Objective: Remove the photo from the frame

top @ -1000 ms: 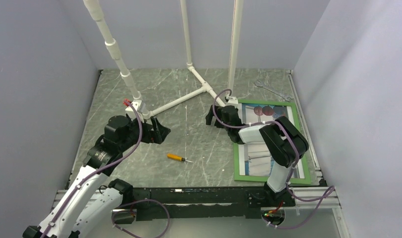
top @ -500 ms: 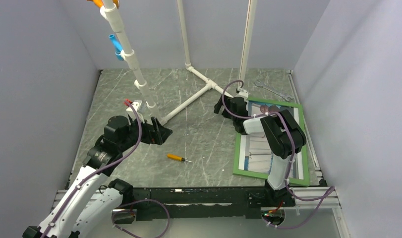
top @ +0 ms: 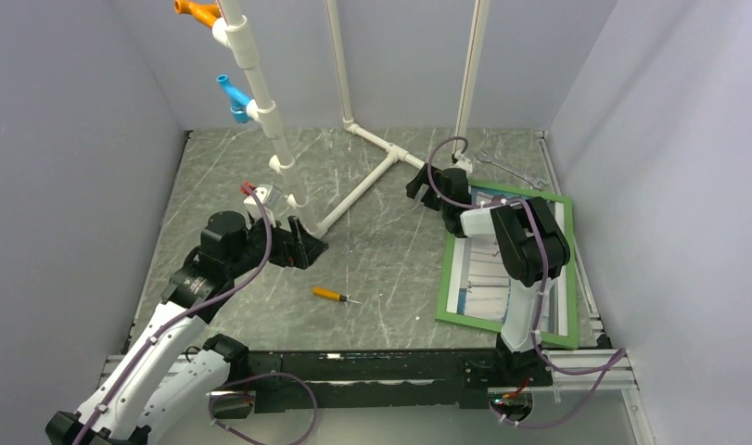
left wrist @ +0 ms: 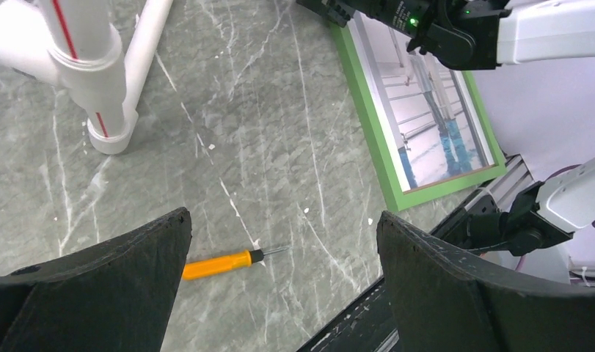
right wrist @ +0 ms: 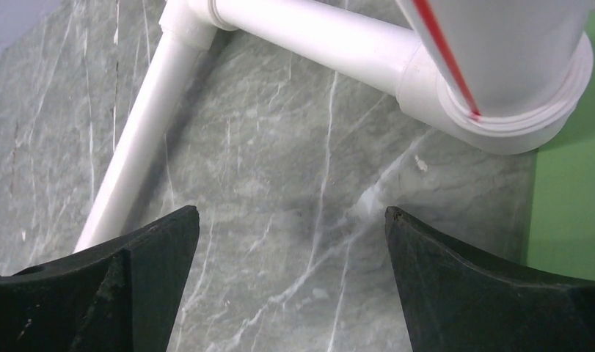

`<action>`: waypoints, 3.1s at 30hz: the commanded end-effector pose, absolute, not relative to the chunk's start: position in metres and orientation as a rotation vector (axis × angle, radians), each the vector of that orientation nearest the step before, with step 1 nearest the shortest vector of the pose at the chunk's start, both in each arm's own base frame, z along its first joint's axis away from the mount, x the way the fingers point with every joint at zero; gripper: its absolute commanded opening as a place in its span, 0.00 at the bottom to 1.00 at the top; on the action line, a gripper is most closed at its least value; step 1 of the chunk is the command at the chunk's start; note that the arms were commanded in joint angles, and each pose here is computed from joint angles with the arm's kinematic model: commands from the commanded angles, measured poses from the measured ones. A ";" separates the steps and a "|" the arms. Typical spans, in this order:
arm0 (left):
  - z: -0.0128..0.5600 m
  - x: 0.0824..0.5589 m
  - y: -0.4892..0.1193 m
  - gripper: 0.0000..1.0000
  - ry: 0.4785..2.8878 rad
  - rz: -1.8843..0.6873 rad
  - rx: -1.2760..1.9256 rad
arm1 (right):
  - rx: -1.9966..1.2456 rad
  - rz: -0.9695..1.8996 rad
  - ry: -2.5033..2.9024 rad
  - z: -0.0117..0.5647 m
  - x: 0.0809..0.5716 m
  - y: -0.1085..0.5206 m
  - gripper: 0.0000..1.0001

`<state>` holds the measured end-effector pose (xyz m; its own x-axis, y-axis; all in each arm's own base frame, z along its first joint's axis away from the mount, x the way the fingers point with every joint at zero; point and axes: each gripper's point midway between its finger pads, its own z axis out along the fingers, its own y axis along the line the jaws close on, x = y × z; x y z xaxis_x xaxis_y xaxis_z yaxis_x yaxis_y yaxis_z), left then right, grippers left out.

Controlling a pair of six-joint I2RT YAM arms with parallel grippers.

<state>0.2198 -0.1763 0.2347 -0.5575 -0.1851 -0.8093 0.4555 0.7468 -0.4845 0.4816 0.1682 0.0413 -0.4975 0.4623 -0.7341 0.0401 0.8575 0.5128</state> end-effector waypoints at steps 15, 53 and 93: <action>0.230 0.237 -0.204 0.99 1.991 -0.959 0.237 | 0.345 0.650 2.230 0.009 0.459 0.175 1.00; 0.195 0.293 -0.216 0.99 2.079 -0.855 0.183 | 0.208 0.687 2.233 0.044 0.411 0.183 1.00; 0.186 0.179 -0.266 0.99 2.082 -1.225 0.412 | 0.413 -0.046 2.492 0.027 0.289 0.113 0.56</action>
